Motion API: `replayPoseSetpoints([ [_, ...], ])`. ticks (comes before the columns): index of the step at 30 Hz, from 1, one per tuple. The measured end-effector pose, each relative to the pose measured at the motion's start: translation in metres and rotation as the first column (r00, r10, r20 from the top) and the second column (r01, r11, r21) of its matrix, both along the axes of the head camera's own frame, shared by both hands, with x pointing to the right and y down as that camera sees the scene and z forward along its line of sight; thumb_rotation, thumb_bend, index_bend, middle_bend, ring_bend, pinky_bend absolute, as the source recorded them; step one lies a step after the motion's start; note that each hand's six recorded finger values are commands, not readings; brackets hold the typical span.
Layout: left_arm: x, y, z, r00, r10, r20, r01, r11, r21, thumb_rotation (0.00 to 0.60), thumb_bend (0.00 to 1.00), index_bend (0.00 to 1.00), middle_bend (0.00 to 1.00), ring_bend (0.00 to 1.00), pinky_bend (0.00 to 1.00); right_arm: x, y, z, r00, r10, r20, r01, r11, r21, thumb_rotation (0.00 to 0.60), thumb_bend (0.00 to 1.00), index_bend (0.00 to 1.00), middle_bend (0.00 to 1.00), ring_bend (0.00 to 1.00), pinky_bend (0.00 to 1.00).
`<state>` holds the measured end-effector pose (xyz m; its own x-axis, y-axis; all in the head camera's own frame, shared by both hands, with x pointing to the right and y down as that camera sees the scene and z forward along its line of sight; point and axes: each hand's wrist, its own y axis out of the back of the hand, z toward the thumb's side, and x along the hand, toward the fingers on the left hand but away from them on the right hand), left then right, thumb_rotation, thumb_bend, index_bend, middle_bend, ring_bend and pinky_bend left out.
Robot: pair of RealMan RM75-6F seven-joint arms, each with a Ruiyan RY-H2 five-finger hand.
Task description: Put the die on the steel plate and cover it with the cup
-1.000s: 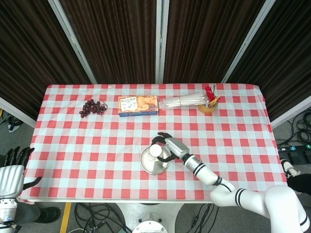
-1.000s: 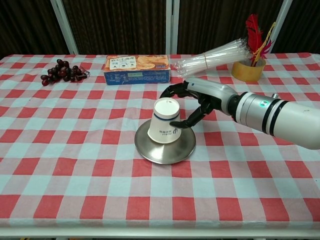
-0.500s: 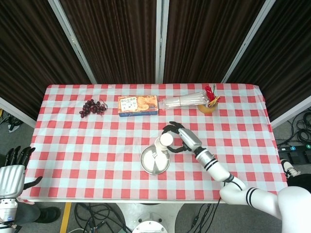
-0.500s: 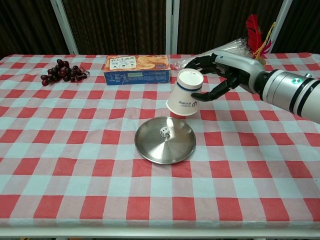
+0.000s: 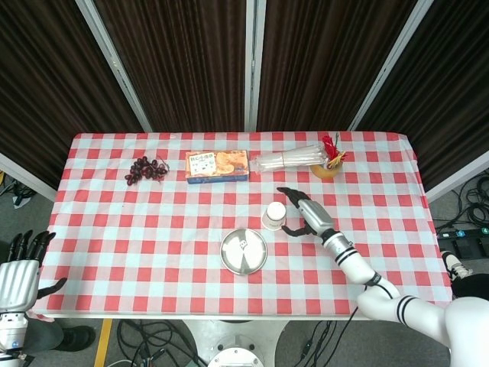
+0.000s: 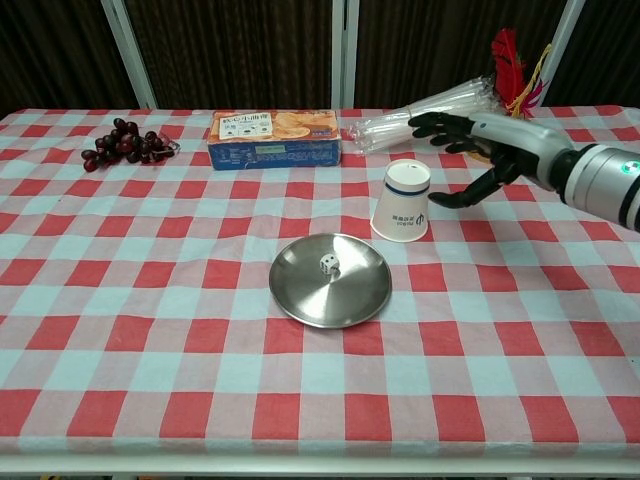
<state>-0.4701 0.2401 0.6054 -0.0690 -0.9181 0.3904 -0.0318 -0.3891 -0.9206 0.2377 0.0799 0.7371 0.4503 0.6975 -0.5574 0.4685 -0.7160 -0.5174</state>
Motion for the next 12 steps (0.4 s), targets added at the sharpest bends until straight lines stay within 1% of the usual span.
replayPoseSetpoints([
  [2,0.000,-0.001,0.000,1.000,0.002,-0.002,-0.002,1.000,0.002,0.600,0.00,0.14,0.13,0.02,0.02,0.015,-0.001,-0.016,1.000,0.006,-0.012,-0.005,0.998,0.059,0.600,0.24,0.00,0.06,0.00,0.00],
  [5,0.001,-0.002,0.001,1.000,0.005,-0.002,-0.005,1.000,0.004,0.600,0.00,0.14,0.13,0.02,0.02,0.047,0.004,-0.041,0.997,0.022,-0.067,-0.011,0.987,0.161,0.600,0.25,0.00,0.08,0.00,0.00],
  [6,0.001,-0.003,0.002,1.000,0.006,-0.002,-0.006,1.000,0.004,0.600,0.00,0.14,0.13,0.02,0.02,0.063,0.009,-0.051,0.994,0.035,-0.103,-0.013,0.979,0.201,0.600,0.24,0.00,0.08,0.00,0.00],
  [8,0.002,-0.005,0.003,1.000,0.012,-0.001,-0.012,1.000,0.007,0.600,0.00,0.14,0.13,0.02,0.02,0.090,0.019,-0.067,0.984,0.065,-0.168,-0.020,0.966,0.256,0.600,0.24,0.00,0.08,0.00,0.00],
  [9,0.002,-0.005,0.003,1.000,0.016,-0.001,-0.016,1.000,0.010,0.600,0.00,0.14,0.13,0.02,0.02,0.108,0.029,-0.078,0.973,0.092,-0.212,-0.029,0.958,0.286,0.600,0.24,0.00,0.08,0.00,0.00],
  [12,0.004,-0.007,0.005,1.000,0.025,0.012,-0.026,1.000,0.019,0.600,0.00,0.14,0.13,0.02,0.02,0.148,0.055,-0.103,0.944,0.173,-0.281,-0.074,0.941,0.330,0.600,0.24,0.01,0.08,0.00,0.00],
])
